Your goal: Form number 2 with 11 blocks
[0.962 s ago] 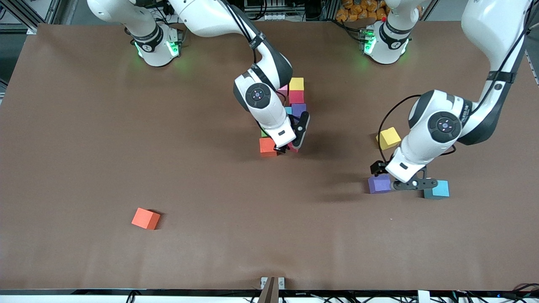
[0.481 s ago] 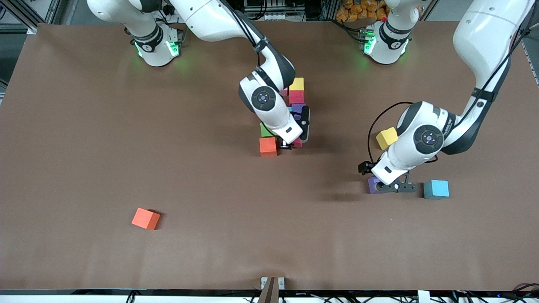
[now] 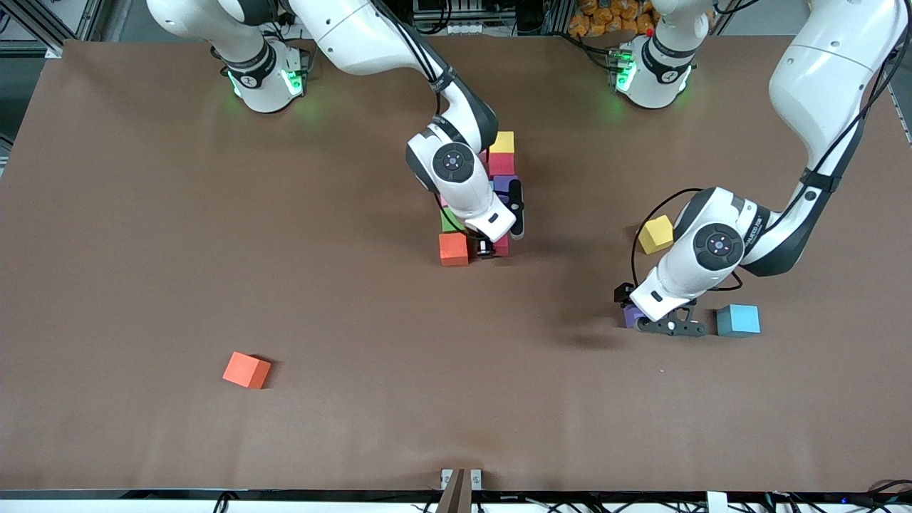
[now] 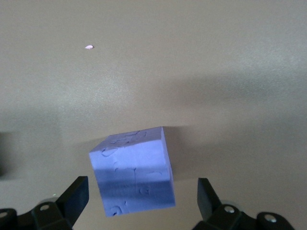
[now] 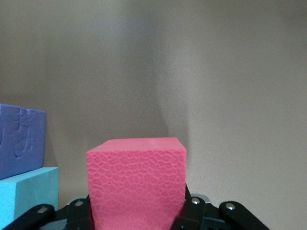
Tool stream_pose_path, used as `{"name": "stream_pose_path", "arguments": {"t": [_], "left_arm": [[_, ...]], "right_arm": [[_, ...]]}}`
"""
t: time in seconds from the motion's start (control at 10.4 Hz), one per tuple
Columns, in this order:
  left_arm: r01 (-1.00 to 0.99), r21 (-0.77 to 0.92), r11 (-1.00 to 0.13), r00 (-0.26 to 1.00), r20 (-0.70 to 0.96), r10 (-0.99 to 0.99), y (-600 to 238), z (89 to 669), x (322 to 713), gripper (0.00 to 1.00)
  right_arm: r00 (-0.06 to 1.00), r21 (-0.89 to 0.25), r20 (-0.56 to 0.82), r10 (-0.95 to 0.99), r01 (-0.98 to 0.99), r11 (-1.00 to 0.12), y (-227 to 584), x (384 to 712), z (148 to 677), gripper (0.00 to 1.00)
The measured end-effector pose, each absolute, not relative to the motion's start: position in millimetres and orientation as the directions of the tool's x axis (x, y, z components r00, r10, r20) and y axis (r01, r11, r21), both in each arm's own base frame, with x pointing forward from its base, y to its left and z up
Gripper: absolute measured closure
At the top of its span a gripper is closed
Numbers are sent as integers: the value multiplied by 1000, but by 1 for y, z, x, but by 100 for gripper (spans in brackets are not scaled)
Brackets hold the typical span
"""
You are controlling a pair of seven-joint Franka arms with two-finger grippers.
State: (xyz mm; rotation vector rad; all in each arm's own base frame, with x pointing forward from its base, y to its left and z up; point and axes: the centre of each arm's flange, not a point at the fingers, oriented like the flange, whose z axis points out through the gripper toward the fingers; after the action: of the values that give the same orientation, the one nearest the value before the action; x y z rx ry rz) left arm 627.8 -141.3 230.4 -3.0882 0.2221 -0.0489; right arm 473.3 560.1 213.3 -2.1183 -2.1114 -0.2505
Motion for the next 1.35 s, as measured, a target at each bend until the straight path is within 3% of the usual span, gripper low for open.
{"name": "stream_pose_path", "arguments": {"t": [0.67, 0.96, 1.15, 1.25, 1.35], "left_arm": [[-145, -31, -989, 988, 52, -147, -135, 213, 634, 1], [-141, -32, -989, 989, 45, -143, -130, 208, 634, 14], [-141, -32, -990, 989, 40, -142, -126, 205, 634, 16], [-142, -31, -989, 989, 39, -143, -126, 205, 634, 25], [-141, -31, -989, 989, 39, -143, -125, 205, 634, 27]], "right_arm": [[-4, 9, 192, 981, 1000, 3, 544, 485, 200, 41], [-15, 10, 181, 983, 1000, 13, 538, 488, 197, 41], [-18, 10, 180, 983, 1000, 17, 538, 488, 196, 41], [-19, 9, 178, 984, 1000, 18, 538, 488, 194, 41], [-20, 8, 176, 984, 1000, 19, 538, 487, 192, 41]]}}
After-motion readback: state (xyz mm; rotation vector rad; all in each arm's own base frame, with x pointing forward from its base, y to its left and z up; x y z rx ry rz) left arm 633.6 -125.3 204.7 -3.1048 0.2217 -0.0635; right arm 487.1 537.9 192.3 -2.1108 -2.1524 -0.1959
